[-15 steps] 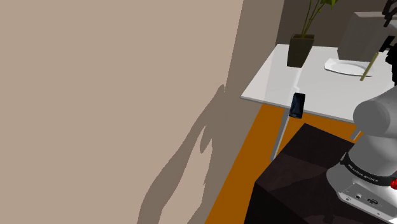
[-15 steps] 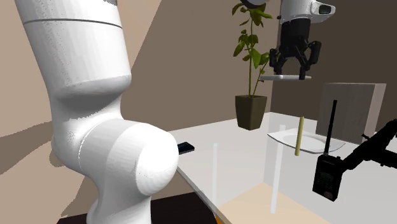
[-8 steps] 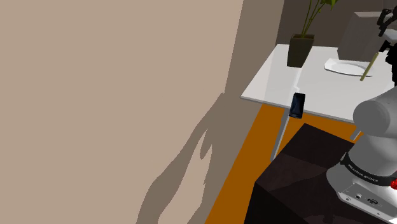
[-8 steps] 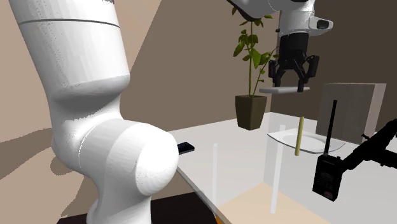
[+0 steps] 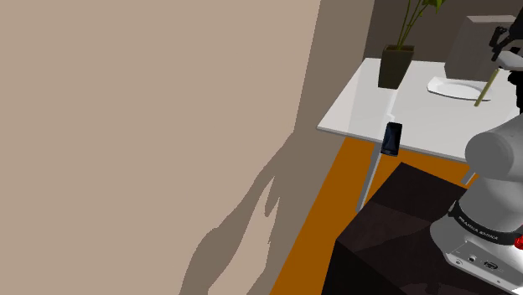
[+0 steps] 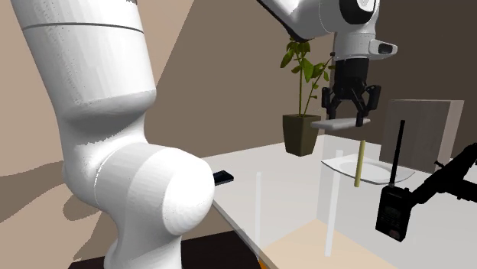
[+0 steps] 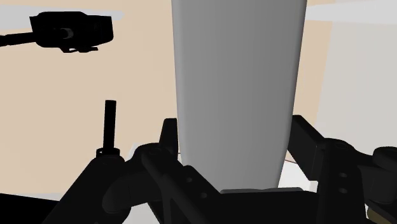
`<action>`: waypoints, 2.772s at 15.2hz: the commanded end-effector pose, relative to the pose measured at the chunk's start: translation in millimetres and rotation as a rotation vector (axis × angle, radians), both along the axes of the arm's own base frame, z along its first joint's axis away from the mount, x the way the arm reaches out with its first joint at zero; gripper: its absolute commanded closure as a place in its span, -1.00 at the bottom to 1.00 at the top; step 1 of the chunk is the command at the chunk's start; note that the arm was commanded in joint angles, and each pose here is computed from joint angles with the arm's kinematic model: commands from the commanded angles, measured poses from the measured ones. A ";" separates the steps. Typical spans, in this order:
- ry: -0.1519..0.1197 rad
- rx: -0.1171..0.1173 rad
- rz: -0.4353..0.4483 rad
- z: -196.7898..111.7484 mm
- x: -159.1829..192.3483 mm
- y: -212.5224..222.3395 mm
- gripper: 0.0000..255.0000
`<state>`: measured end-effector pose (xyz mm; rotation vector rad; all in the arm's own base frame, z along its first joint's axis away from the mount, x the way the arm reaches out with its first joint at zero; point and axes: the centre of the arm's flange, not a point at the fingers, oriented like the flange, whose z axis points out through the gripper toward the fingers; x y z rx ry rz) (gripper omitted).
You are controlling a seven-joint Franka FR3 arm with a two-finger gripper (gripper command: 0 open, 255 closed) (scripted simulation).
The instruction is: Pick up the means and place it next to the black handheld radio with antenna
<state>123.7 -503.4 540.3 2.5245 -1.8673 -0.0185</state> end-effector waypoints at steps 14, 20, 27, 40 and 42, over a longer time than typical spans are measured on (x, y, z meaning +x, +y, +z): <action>0.000 -0.001 0.000 -79.2 -0.1 0.7 1.00; 0.000 -0.001 0.000 -110.8 -0.1 0.7 1.00; 0.000 -0.001 0.000 -147.8 -0.1 0.7 1.00; 0.000 -0.001 0.000 -199.8 -0.1 0.7 1.00; 0.000 -0.001 0.000 -199.8 -0.1 0.7 1.00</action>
